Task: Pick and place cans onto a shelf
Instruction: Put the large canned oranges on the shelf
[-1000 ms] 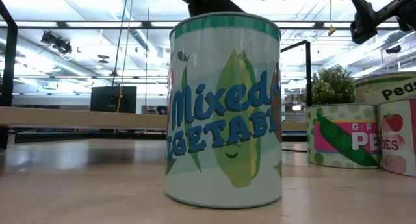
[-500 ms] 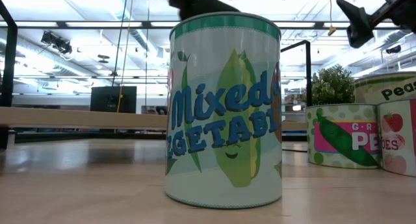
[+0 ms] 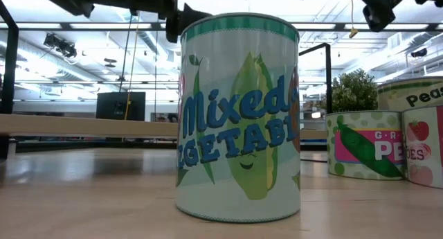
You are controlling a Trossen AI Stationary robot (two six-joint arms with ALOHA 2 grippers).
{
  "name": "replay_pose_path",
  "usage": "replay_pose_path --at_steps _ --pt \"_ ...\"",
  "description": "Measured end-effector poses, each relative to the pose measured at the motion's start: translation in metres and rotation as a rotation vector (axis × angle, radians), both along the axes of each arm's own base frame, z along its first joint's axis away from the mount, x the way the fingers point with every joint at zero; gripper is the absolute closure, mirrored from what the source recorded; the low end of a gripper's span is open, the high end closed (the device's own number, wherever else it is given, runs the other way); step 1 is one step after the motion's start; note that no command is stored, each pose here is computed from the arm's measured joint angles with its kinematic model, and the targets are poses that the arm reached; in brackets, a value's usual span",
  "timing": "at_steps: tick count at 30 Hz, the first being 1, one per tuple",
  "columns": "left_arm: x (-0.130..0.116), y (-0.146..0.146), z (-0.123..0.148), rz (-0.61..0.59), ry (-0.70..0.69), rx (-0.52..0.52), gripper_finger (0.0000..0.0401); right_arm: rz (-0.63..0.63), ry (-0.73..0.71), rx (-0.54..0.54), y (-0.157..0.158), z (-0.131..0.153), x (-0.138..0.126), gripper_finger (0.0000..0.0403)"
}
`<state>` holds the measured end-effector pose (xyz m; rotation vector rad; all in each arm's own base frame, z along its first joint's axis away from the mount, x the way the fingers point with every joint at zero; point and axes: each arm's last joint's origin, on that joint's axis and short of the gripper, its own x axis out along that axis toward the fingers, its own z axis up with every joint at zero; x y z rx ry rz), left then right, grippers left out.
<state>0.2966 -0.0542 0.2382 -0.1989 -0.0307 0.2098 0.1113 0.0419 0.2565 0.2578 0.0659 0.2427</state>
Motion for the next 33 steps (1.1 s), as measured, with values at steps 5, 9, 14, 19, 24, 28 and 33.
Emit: replay_pose_path --at_steps 5,9,14,19,24,28,33 --pt "0.0 0.001 -0.001 0.021 -0.018 -0.091 0.0013 -0.036 0.183 -0.047 0.013 0.005 0.012 0.0041" --pt "0.0 0.001 -0.002 0.021 -0.018 -0.093 0.0012 -0.111 0.435 -0.11 0.025 0.002 0.018 0.0041" --pt "-0.001 0.002 -0.002 0.047 -0.014 -0.076 0.0012 -0.175 0.677 -0.174 0.039 0.005 0.025 0.0041" --pt "0.0 0.003 -0.002 0.05 -0.002 -0.046 0.0012 -0.144 0.78 -0.291 0.06 0.009 0.039 0.0041" --pt "0.0 0.006 -0.002 0.061 0.003 -0.042 0.0012 -0.112 0.824 -0.451 0.078 0.002 0.061 0.0041" --pt "0.001 0.008 -0.005 0.069 0.03 -0.032 0.0012 -0.099 0.869 -0.538 0.086 -0.006 0.078 0.0039" --pt "0.001 0.01 -0.009 0.075 0.07 -0.021 0.0012 -0.046 0.952 -0.54 0.093 -0.01 0.095 0.0011"
